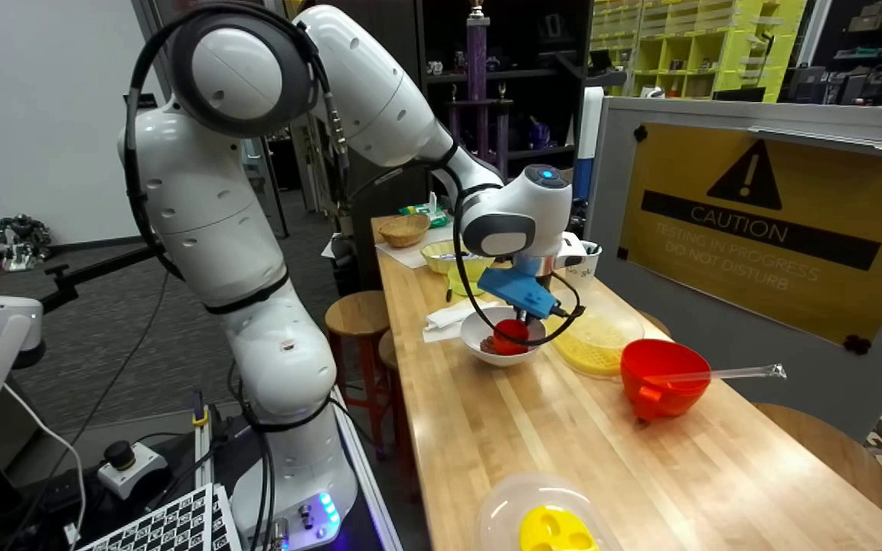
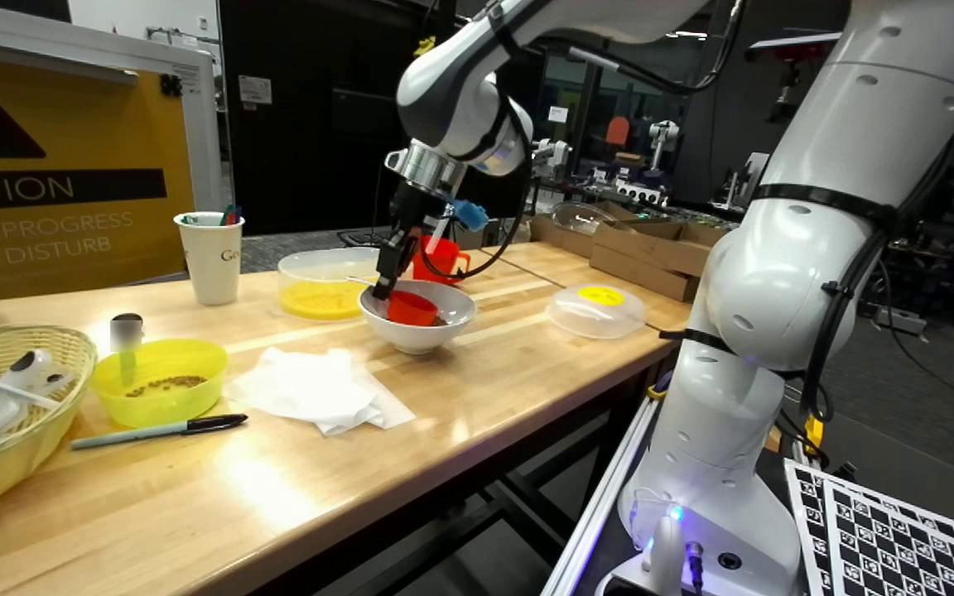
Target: Use the scoop to stir the contents of the white bowl
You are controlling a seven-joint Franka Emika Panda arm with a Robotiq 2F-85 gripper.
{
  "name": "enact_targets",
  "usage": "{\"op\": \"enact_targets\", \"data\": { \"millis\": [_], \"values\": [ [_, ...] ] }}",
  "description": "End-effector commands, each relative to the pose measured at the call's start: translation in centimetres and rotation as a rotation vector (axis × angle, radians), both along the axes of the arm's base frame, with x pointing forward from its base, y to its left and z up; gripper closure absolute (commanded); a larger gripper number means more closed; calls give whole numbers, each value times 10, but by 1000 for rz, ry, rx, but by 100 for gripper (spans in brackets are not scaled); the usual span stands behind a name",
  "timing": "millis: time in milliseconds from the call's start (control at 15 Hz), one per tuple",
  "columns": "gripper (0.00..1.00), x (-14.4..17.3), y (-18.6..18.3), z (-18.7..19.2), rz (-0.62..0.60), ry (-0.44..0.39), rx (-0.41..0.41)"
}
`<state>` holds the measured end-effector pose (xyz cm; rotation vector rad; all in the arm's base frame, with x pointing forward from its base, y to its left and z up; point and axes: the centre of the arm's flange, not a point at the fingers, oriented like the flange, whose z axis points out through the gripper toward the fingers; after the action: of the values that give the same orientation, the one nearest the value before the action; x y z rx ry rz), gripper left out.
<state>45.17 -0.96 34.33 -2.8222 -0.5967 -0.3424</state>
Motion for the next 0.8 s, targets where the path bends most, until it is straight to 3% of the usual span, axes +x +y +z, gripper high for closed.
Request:
{"op": "enact_targets", "data": {
  "millis": [0,333,733],
  "values": [
    [96,2,-19,-2,-52,9,10],
    [96,-26,-34,-7,-107,-6,16],
    [96,-54,-15,1,-94,-55,-8]
  ]
}}
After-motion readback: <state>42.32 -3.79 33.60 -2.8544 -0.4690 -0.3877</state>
